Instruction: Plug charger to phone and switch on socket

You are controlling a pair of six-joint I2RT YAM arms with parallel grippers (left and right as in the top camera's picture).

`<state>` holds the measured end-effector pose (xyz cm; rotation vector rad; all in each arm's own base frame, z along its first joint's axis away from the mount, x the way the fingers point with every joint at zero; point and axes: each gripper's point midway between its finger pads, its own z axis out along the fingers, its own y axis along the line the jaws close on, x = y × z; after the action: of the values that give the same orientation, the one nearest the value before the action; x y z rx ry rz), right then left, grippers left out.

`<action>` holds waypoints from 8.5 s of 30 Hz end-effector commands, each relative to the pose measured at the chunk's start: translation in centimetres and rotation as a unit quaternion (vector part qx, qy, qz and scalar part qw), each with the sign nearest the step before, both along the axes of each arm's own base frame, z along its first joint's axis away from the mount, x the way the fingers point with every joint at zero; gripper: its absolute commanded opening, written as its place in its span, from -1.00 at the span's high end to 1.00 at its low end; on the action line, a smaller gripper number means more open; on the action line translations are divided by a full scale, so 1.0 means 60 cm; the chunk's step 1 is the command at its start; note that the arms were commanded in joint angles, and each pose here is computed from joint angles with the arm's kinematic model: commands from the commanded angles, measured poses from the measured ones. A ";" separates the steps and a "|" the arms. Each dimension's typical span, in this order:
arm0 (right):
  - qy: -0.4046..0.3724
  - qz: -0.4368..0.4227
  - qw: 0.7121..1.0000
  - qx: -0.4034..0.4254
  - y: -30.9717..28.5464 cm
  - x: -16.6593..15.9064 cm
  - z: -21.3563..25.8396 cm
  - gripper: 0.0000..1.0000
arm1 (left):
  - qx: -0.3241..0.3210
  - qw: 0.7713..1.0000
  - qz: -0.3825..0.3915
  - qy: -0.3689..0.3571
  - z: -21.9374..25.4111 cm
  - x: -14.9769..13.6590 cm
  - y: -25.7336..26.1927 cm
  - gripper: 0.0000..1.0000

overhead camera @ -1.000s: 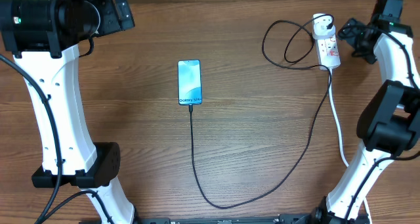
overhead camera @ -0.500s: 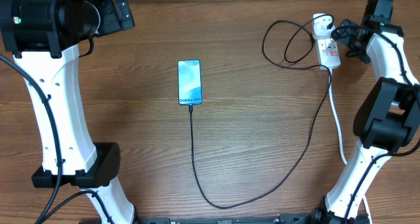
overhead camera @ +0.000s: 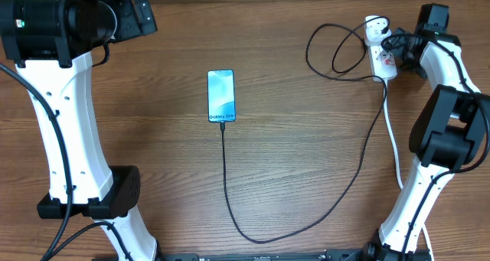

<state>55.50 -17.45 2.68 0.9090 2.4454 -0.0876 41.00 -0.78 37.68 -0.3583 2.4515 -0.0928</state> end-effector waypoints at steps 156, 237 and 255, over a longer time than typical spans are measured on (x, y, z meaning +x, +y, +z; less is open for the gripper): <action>-0.183 0.085 0.979 -0.040 0.197 -0.557 0.709 -1.00 | 0.005 1.000 0.003 -0.009 0.011 -0.006 0.003 -1.00; -0.482 0.250 0.837 -0.064 0.344 -0.517 0.239 -1.00 | 0.005 1.000 0.003 -0.009 0.011 -0.006 0.003 -1.00; -0.482 0.250 0.838 -0.064 0.344 -0.517 0.239 -0.99 | 0.004 0.999 -0.002 -0.032 0.040 -0.028 -0.003 -0.99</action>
<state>24.49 2.90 17.25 0.1293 1.5979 0.3080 40.95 -0.76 37.74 -0.3577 2.4497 -0.0892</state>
